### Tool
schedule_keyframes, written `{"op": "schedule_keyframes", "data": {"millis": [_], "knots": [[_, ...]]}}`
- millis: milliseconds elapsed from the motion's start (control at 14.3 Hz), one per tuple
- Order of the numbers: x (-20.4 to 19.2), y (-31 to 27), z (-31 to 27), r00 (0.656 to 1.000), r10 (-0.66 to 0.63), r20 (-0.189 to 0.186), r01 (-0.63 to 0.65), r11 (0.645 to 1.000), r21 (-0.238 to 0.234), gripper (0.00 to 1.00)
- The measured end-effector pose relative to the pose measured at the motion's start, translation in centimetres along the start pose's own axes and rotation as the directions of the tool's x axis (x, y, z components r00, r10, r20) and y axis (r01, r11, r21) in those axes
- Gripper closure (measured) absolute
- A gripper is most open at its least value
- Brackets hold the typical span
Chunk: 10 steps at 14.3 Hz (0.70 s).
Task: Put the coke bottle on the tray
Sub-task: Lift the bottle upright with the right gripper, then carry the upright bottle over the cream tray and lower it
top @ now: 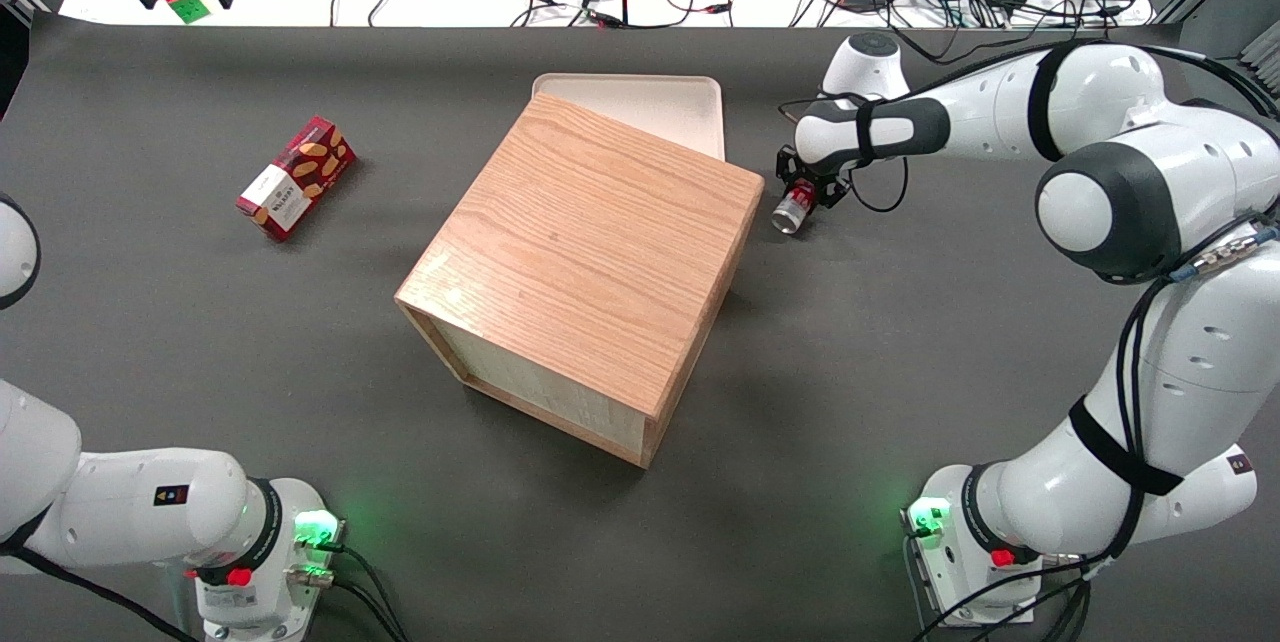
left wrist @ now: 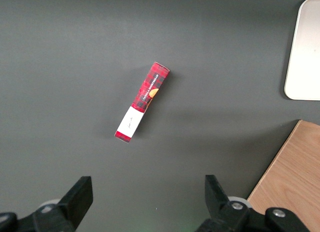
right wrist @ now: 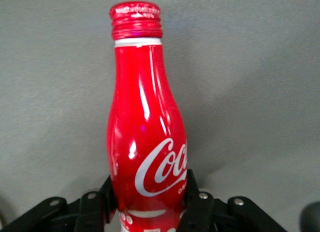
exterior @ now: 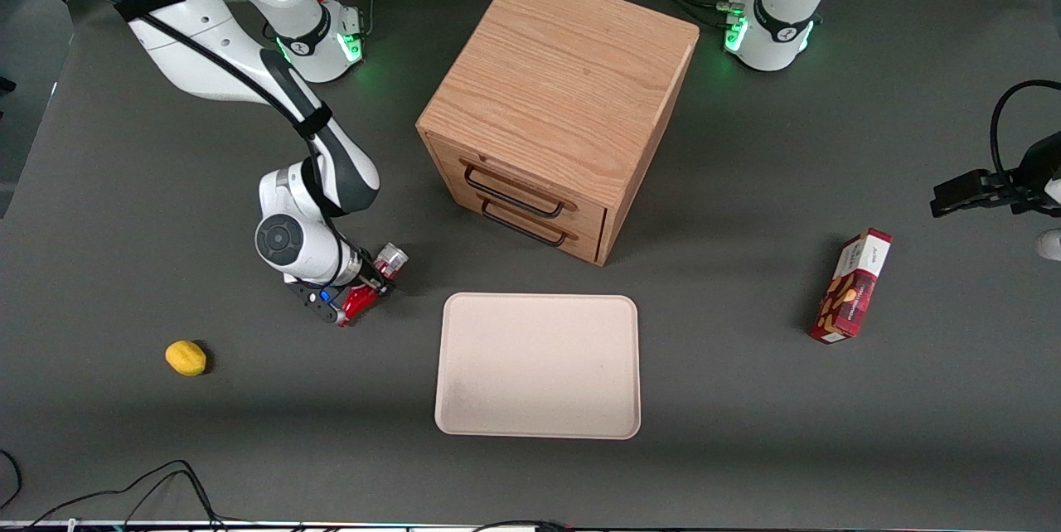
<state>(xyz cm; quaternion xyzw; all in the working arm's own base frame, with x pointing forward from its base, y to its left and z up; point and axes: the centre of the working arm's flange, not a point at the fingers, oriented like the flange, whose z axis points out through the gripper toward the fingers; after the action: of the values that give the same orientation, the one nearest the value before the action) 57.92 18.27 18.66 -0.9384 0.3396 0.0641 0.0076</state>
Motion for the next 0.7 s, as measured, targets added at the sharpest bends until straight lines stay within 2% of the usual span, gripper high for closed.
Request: {"op": "schedule_keyframes", "data": {"millis": [140,350,560,700], "knots": [[0.2,-1.4,-3.7,0.999,-0.034,0.002,0.034,0.999,-0.024,0.46],[0.9,-3.0,-14.5,0.99,-0.144,0.005,0.144,0.989,-0.045,0.46],[1.4,-3.7,-25.0,0.954,-0.296,-0.044,0.296,0.955,-0.008,0.46],[1.3,-4.0,-30.0,0.914,-0.399,-0.069,0.4,0.916,0.005,0.46]]}}
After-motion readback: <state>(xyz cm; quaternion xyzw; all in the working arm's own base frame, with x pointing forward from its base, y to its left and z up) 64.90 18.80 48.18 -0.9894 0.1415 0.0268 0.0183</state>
